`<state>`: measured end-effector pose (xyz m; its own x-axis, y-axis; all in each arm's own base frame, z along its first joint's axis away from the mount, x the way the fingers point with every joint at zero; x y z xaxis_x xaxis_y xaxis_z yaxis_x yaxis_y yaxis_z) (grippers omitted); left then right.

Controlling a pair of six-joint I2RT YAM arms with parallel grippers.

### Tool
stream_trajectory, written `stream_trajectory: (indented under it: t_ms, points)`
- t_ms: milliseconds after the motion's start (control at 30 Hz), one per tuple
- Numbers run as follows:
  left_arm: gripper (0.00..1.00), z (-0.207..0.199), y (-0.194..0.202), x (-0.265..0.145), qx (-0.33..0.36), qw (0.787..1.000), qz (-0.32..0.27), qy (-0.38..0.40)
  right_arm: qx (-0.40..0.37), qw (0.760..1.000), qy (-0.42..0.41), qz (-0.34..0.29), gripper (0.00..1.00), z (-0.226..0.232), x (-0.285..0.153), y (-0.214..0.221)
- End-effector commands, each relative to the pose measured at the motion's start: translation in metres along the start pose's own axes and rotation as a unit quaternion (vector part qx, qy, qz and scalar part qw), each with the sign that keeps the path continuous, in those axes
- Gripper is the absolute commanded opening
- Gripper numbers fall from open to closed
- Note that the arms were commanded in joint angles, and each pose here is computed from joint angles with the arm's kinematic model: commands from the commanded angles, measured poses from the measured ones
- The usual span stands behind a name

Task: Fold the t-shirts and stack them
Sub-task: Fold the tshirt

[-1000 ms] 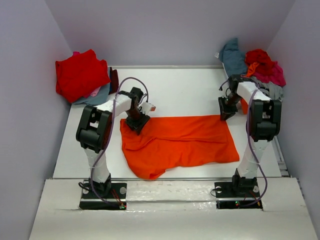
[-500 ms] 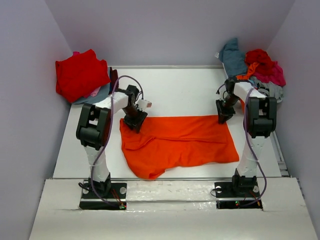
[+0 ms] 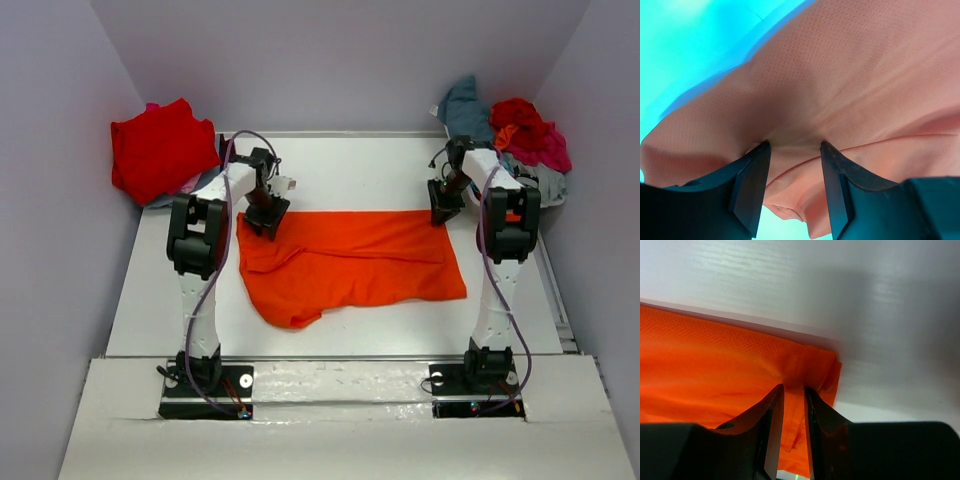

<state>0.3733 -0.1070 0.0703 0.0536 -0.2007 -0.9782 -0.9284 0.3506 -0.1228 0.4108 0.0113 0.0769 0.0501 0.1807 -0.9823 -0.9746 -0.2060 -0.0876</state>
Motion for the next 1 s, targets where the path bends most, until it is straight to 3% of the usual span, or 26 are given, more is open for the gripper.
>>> stream_trajectory:
  t_ms: [0, 200, 433, 733, 900, 967]
  points:
    - [0.59, 0.025, -0.025, 0.012, -0.002, 0.998, -0.008, -0.063, -0.021, 0.998, 0.026, -0.048, 0.29, -0.008, -0.010, -0.034]
    - [0.60, 0.042, -0.074, 0.007, -0.002, 0.992, -0.045, -0.114, -0.040, 0.992, 0.045, -0.107, 0.29, -0.017, -0.021, -0.074]
    - [0.72, 0.058, -0.121, -0.015, 0.008, 0.977, -0.117, -0.176, -0.067, 0.971, 0.107, -0.202, 0.30, -0.034, -0.042, -0.122]
    - [0.76, 0.051, -0.129, -0.048, 0.006, 0.967, -0.164, -0.193, -0.051, 0.960, 0.064, -0.267, 0.31, -0.007, -0.082, -0.125]
    - [0.77, 0.032, -0.119, -0.101, 0.012, 0.962, -0.202, -0.181, -0.044, 0.967, 0.035, -0.250, 0.32, 0.009, -0.103, -0.103]
    - [0.77, 0.028, -0.100, -0.101, 0.017, 0.967, -0.186, -0.172, -0.046, 0.969, 0.025, -0.242, 0.32, 0.017, -0.116, -0.088]
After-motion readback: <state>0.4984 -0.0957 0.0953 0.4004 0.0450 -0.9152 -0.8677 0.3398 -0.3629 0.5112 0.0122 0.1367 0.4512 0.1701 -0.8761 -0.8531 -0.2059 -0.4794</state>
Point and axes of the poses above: each gripper's point midway between its finger pads, its own x axis out along the fingers, its own z axis along the line the jaws close on, y = z × x, the point moved 5 cm from there along -x, back along the fingers, and after that the axes turned 7 degrees about -x, right-handed, at the moved point
